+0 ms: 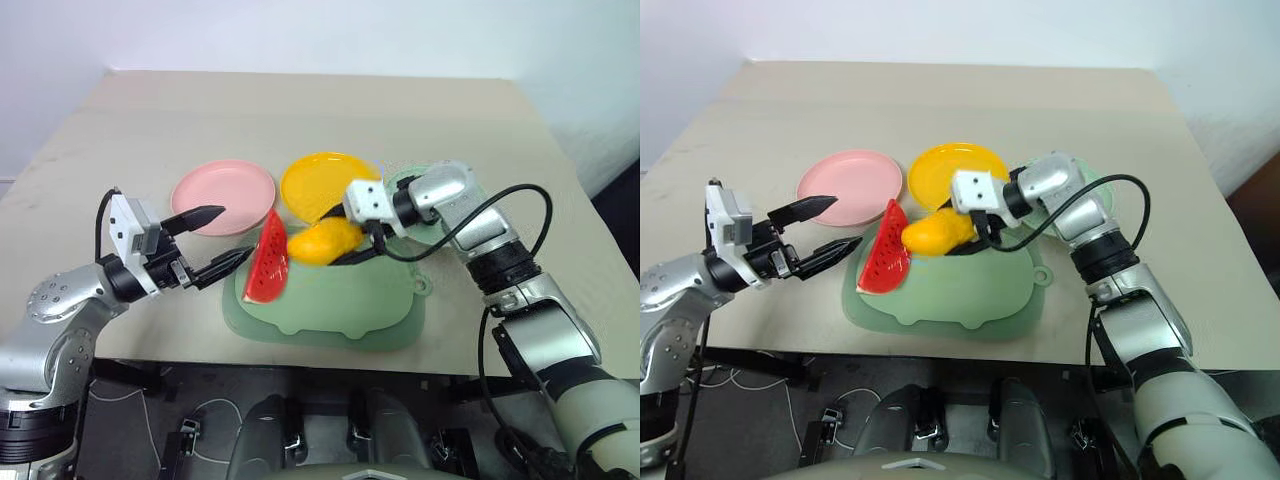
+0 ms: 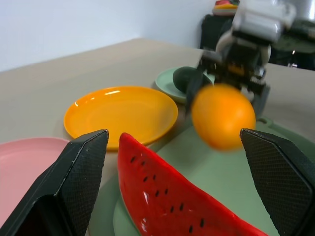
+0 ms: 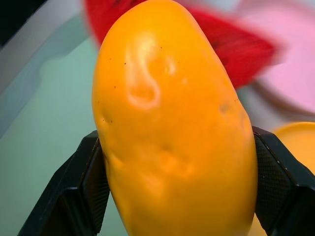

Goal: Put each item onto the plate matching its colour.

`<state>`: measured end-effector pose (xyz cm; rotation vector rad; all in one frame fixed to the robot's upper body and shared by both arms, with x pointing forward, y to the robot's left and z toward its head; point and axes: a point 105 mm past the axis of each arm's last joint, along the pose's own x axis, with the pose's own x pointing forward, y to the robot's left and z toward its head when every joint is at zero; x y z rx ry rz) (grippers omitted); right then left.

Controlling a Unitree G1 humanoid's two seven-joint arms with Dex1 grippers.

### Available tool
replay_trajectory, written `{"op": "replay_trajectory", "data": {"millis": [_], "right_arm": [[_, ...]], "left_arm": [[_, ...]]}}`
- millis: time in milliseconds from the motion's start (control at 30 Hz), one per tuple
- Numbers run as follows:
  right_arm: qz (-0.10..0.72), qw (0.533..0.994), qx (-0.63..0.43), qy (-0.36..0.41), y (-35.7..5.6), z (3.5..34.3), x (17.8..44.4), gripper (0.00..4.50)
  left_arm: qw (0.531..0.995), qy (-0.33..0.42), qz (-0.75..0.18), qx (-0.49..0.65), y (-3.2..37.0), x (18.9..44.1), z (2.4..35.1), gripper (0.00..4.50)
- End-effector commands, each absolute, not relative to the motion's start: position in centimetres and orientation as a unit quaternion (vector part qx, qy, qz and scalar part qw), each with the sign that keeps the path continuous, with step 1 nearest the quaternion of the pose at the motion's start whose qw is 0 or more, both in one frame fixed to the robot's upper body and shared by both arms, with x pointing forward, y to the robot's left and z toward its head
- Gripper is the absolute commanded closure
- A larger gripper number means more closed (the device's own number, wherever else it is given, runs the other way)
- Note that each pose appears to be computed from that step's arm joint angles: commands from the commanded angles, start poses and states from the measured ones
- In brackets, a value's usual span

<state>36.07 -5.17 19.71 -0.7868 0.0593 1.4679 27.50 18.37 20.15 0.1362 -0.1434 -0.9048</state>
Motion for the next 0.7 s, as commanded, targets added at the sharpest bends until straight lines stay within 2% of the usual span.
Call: {"op": "replay_trajectory", "data": {"millis": [33, 133, 233, 367, 567, 633, 700], "right_arm": [[0.564, 0.757, -0.329, 0.019, -6.4, 22.4, 39.5, 1.13], [0.507, 0.799, -0.320, 0.042, -6.7, 22.1, 42.0, 1.13], [0.473, 0.818, -0.323, 0.061, -6.4, 21.4, 43.5, 1.13], [0.435, 0.836, -0.324, 0.086, -6.2, 20.4, 44.8, 1.13], [0.414, 0.851, -0.302, 0.114, -4.9, 19.2, 45.4, 1.13], [0.407, 0.855, -0.298, 0.121, -4.7, 18.8, 45.6, 0.41], [0.418, 0.853, -0.292, 0.114, -4.1, 19.0, 45.4, 0.01]], "left_arm": [[0.891, -0.090, -0.439, 0.075, 18.3, 27.5, 20.9, 0.00], [0.891, -0.090, -0.440, 0.073, 18.1, 27.6, 20.8, 0.00], [0.891, -0.091, -0.440, 0.073, 18.1, 27.6, 20.8, 0.00], [0.892, -0.092, -0.436, 0.076, 18.2, 27.6, 20.8, 0.00], [0.895, -0.094, -0.429, 0.081, 18.5, 27.5, 20.9, 0.00], [0.896, -0.095, -0.427, 0.082, 18.5, 27.4, 20.9, 0.00], [0.897, -0.095, -0.424, 0.083, 18.6, 27.3, 21.0, 0.00]]}}
